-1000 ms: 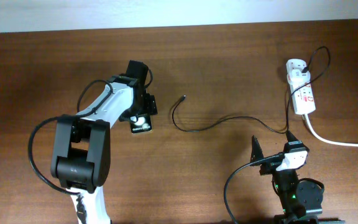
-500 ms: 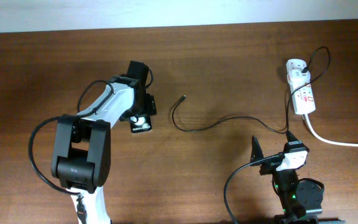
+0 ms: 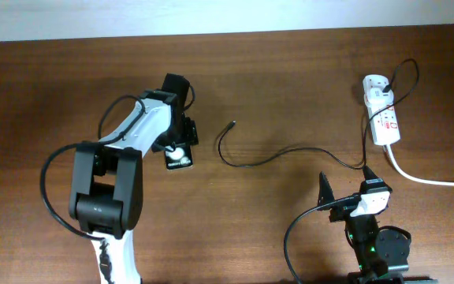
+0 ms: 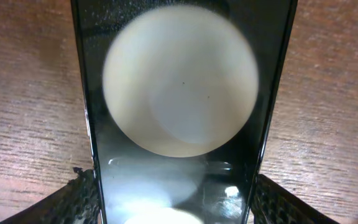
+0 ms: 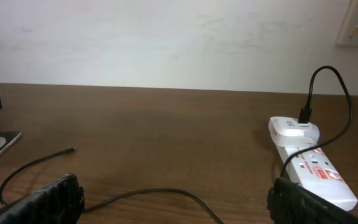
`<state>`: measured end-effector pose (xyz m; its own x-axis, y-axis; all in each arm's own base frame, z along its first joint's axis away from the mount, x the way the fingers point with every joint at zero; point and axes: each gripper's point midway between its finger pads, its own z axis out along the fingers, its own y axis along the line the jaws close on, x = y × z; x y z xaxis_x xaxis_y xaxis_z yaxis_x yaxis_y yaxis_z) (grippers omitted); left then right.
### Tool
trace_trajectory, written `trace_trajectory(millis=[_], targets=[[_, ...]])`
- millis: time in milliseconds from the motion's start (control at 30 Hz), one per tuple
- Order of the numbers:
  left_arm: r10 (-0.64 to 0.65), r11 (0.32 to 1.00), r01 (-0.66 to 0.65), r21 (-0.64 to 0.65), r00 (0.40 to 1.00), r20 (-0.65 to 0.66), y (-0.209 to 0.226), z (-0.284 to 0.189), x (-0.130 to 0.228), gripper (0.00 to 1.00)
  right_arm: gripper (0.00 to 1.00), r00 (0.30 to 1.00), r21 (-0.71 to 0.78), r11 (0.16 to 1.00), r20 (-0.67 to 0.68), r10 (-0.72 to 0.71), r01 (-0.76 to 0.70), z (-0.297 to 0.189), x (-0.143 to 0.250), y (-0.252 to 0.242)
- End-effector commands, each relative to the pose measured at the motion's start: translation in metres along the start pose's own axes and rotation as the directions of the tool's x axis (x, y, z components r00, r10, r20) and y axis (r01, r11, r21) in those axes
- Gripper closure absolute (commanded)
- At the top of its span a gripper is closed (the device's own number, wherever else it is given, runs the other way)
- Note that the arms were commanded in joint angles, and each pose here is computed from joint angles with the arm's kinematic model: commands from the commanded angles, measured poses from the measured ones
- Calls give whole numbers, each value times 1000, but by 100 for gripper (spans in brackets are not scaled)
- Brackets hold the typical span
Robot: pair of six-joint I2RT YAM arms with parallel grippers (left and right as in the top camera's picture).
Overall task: Plug charger to phone and switch on socket
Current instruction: 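Lift the phone upright with the left gripper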
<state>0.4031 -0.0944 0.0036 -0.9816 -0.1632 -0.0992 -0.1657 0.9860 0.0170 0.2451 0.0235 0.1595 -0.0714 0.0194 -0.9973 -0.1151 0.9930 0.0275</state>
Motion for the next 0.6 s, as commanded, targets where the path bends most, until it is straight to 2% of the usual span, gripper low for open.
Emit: trace_trajectory(millis=[0,567], targets=[[-15,1000,14,20,999,28,-6,-17,-18,27,1,1000,-2,1000,-5,-1,1,0,3,1],[-5,1000,4,23,999,38,-8,-28,-24,25,1,1000,-2,1000,-5,-1,1,0,3,1]])
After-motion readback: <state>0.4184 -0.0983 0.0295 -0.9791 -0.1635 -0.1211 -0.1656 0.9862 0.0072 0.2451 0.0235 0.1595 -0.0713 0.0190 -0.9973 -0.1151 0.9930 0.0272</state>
